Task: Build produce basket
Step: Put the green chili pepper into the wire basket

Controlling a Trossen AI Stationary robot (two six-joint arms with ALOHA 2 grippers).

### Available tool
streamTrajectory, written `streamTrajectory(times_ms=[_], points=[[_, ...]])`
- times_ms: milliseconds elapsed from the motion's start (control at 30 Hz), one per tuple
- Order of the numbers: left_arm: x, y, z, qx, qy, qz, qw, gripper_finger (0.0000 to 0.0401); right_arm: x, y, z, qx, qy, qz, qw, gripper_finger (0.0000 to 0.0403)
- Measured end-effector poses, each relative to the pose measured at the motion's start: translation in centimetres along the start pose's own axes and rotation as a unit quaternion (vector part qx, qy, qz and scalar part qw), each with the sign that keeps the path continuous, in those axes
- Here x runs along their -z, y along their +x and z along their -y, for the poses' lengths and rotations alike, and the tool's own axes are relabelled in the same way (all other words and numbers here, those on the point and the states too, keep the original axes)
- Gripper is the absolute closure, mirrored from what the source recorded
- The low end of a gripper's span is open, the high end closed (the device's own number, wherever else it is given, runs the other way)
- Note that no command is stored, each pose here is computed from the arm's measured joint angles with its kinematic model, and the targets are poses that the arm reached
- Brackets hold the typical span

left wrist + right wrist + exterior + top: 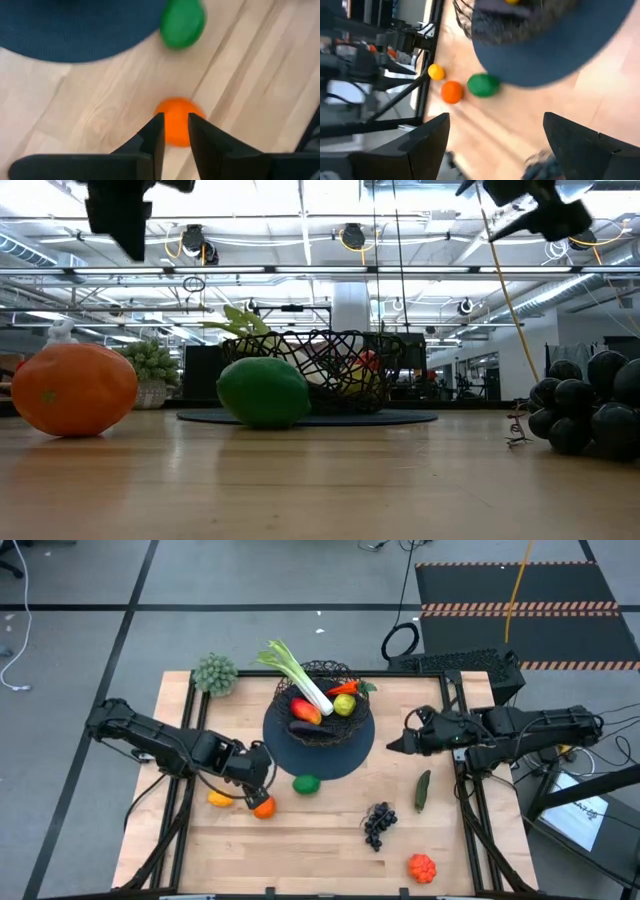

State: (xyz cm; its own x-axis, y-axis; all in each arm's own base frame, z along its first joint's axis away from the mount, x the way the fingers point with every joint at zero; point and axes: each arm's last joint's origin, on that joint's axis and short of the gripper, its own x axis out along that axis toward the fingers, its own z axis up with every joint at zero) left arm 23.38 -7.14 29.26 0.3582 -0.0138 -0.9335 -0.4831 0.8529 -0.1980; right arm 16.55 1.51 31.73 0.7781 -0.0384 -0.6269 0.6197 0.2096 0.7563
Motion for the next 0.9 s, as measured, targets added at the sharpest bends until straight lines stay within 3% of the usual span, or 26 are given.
streamTrajectory(times_ms=[233,433,700,900], points=[[0.1,0.4,-0.4,0.023,0.075,-0.015,0.997,0.0316,4.5,1.8,0.3,0.053,0.116,-0.076,0.989,0.0090],[-0.4,0.4,-0.9,0.017,0.095,-0.009,0.995,0.0316,7.4,3.7,1.7,0.178,0.154,-0.092,0.968,0.0090],[-1.3,0.5,-1.3,0.023,0.121,0.012,0.992,0.0316,8.5,4.7,4.0,0.358,0.148,-0.106,0.916,0.0090],[-2.4,0.4,-1.4,0.037,0.143,0.045,0.988,0.0315,8.4,4.9,5.3,0.419,0.120,-0.084,0.896,0.0090]])
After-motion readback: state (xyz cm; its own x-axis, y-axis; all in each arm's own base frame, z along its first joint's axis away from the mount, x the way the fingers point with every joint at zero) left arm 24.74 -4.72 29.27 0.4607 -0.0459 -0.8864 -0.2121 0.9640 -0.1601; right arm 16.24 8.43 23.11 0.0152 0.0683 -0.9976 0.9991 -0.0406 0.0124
